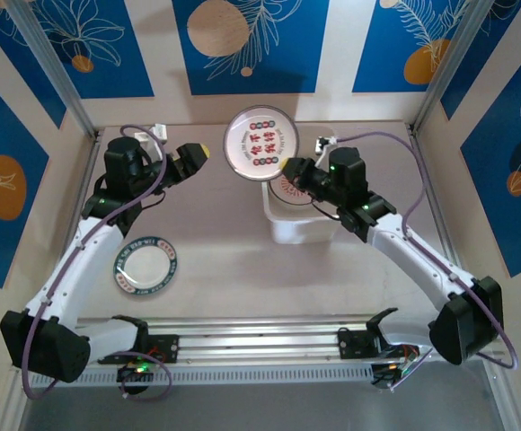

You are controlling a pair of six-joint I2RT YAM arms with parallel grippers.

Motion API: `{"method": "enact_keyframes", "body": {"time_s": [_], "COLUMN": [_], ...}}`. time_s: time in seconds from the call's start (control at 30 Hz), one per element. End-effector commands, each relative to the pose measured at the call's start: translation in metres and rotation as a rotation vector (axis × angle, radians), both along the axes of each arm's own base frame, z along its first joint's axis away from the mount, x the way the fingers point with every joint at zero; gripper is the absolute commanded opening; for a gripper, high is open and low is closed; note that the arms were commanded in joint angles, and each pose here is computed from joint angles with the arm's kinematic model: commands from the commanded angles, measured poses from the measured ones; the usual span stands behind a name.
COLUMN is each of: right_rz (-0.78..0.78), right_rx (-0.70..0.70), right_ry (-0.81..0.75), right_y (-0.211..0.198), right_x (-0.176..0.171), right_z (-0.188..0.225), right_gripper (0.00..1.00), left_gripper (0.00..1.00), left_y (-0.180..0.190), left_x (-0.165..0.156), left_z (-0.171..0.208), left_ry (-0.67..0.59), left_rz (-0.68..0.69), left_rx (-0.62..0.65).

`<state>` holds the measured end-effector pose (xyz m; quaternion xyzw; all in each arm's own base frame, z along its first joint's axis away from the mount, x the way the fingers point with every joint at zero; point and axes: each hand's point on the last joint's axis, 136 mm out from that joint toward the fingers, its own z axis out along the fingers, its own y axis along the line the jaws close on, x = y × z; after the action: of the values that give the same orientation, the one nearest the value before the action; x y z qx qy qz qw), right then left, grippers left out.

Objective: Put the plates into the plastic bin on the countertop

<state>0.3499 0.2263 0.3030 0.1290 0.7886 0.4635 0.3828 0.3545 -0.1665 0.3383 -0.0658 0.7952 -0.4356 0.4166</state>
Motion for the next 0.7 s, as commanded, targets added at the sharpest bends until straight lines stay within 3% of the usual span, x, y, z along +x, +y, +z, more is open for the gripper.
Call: {"method": "enact_keyframes", "body": {"time_s": [0.0, 0.3, 0.67], "right_rz": [-0.122, -0.375, -0.436], "right_rx": [-0.011, -0.071, -0.111], "right_ry": [0.035, 0.258, 0.379], "right_y": [-0.034, -0.093, -0.095], "right_x": [-0.001, 0.000, 0.030], "right_z": [-0.007, -0.073, -0.105], "right_gripper": [0.06, 0.07, 0.07], "left_gripper": [0.82, 0.84, 0.84], "left_y": [0.020, 0.047, 0.069], "left_x": [0.000, 0.000, -0.002], "left_z": [0.002, -0.040, -0.068], "left_ry": [-0.010, 0.089, 0.147], "left_rz": [0.051, 0.107, 0.147], "left_rx": [0.039, 0.068, 0.105]}}
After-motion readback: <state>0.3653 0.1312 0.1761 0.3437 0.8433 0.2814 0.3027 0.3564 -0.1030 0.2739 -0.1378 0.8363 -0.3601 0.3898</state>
